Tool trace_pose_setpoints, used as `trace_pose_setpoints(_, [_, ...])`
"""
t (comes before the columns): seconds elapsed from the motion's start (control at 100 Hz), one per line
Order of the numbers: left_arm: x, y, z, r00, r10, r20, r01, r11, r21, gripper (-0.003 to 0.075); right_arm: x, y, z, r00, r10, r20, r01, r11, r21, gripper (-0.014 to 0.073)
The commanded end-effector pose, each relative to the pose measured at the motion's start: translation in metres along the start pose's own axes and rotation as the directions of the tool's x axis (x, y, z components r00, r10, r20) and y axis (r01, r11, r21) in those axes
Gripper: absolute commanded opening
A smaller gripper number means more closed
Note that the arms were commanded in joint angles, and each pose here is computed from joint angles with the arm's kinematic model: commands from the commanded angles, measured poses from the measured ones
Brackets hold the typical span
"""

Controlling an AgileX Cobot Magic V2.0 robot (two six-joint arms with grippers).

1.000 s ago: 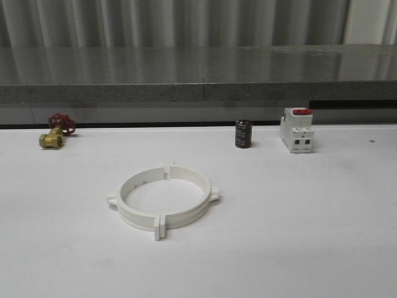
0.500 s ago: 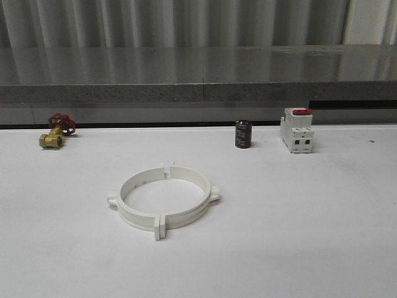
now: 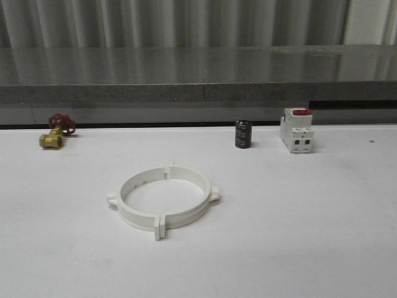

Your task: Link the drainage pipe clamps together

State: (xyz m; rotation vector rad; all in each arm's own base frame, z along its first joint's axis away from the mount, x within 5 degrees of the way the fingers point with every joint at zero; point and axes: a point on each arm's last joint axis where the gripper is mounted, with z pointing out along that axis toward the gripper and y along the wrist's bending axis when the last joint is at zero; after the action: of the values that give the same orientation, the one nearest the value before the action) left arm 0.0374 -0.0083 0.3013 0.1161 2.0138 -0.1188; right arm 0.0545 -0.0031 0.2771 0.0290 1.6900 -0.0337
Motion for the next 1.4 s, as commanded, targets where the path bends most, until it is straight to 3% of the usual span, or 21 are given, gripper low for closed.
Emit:
trace_pose_setpoints(0.0, [-0.013, -0.001, -0.003, 0.996, -0.013, 0.093, 0.012, 1.0, 0.007, -0.0021, -0.002, 0.001, 0.004, 0.987, -0.029, 0.159, 0.029, 1.0, 0.001, -0.0064])
trace_pose_setpoints(0.27, [-0.013, -0.001, -0.003, 0.996, -0.013, 0.093, 0.012, 1.0, 0.007, -0.0021, 0.057, 0.003, 0.016, 0.963, 0.026, 0.267, -0.018, 0.999, -0.032, -0.0064])
trace_pose_setpoints(0.31, [-0.013, -0.001, -0.003, 0.996, -0.013, 0.093, 0.012, 1.0, 0.007, -0.0021, 0.061, 0.003, 0.015, 0.975, 0.026, 0.222, -0.02, 0.999, -0.027, -0.0064])
trace_pose_setpoints(1.39, [-0.013, -0.001, -0.003, 0.996, -0.013, 0.088, 0.012, 1.0, 0.007, -0.0021, 0.064, 0.002, 0.007, 0.972, 0.026, 0.235, -0.021, 1.0, -0.024, -0.0064])
